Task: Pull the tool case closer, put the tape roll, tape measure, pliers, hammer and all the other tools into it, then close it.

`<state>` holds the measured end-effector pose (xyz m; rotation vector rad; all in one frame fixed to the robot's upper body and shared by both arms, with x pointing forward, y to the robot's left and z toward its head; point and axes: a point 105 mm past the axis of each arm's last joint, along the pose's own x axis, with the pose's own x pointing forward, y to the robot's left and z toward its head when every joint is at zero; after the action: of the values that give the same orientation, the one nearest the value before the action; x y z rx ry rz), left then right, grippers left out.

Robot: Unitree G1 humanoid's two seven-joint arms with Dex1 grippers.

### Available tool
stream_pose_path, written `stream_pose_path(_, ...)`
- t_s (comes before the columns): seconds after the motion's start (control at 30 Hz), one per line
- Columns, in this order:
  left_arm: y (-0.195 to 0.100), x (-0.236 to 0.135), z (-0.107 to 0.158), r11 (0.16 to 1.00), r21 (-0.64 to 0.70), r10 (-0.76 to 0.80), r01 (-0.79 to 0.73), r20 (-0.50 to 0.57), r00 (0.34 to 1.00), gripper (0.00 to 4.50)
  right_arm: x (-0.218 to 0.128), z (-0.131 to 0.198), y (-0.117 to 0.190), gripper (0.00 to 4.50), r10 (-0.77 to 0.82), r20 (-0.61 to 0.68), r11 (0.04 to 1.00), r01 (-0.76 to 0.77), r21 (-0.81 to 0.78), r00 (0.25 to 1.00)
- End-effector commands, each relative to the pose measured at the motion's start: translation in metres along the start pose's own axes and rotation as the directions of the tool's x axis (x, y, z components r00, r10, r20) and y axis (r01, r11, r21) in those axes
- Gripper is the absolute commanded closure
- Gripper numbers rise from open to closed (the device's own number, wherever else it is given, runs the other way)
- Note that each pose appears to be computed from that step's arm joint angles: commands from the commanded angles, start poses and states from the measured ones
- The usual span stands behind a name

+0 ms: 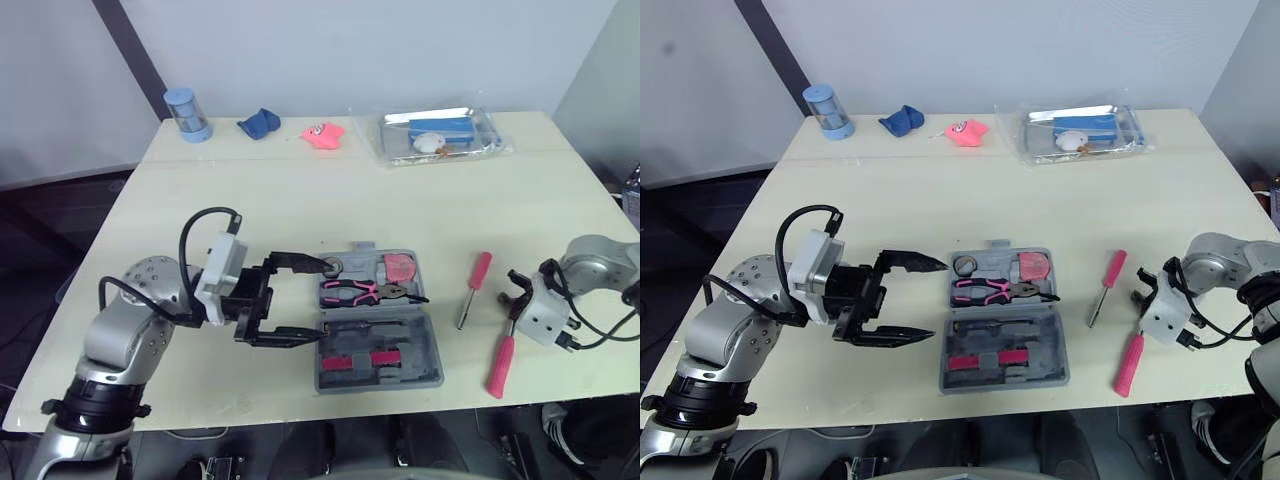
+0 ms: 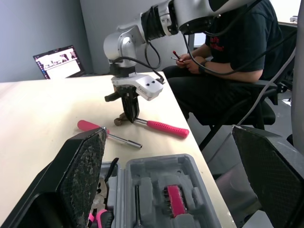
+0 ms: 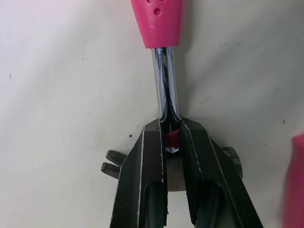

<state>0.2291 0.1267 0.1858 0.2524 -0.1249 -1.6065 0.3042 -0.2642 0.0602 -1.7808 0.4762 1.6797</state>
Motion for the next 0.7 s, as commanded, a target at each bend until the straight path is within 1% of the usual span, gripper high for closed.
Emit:
stream_pose_path(0.03, -0.005, 0.002, 0.008, 1.0, 0.03, -0.007, 0.007, 0.016, 1.0, 0.0, -0.013, 0.003, 0.011, 4.47, -0.017, 0.032, 0.995, 0.013, 0.101, 0.999)
stream_pose_path(0.1, -0.005, 0.002, 0.008, 1.0, 0.028, -0.006, 0.006, 0.017, 1.0, 0.0, -0.017, 0.006, 0.014, 4.47, -0.015, 0.043, 0.991, 0.009, 0.136, 0.999)
stream_pose_path(0.2, -0.006, 0.002, 0.006, 1.0, 0.024, -0.005, 0.004, 0.02, 1.0, 0.0, -0.03, 0.013, 0.028, 4.47, -0.061, 0.084, 0.941, 0.029, 0.338, 0.995)
stream_pose_path(0.27, -0.006, 0.003, 0.006, 1.0, 0.022, -0.004, 0.004, 0.023, 1.0, 0.0, -0.033, 0.025, 0.031, 4.47, -0.132, 0.135, 0.864, 0.047, 0.501, 0.982)
stream_pose_path(0.33, -0.006, 0.003, 0.006, 1.0, 0.02, -0.005, 0.004, 0.025, 1.0, 0.0, -0.037, 0.036, 0.035, 4.47, -0.169, 0.162, 0.79, 0.036, 0.612, 0.972)
stream_pose_path(0.47, -0.006, 0.002, 0.006, 1.0, 0.017, -0.005, 0.004, 0.026, 1.0, 0.0, -0.043, 0.045, 0.039, 4.47, -0.254, 0.133, 0.627, 0.058, 0.777, 0.958)
stream_pose_path(0.57, -0.007, 0.001, 0.005, 1.0, 0.013, -0.003, 0.003, 0.025, 1.0, 0.0, -0.046, 0.048, 0.043, 4.47, -0.346, 0.054, 0.39, 0.091, 0.916, 0.937)
stream_pose_path(0.7, -0.008, -0.001, 0.004, 1.0, 0.01, -0.009, 0.008, 0.02, 1.0, 0.0, -0.047, 0.053, 0.047, 4.47, -0.417, -0.057, 0.117, 0.116, 0.986, 0.907)
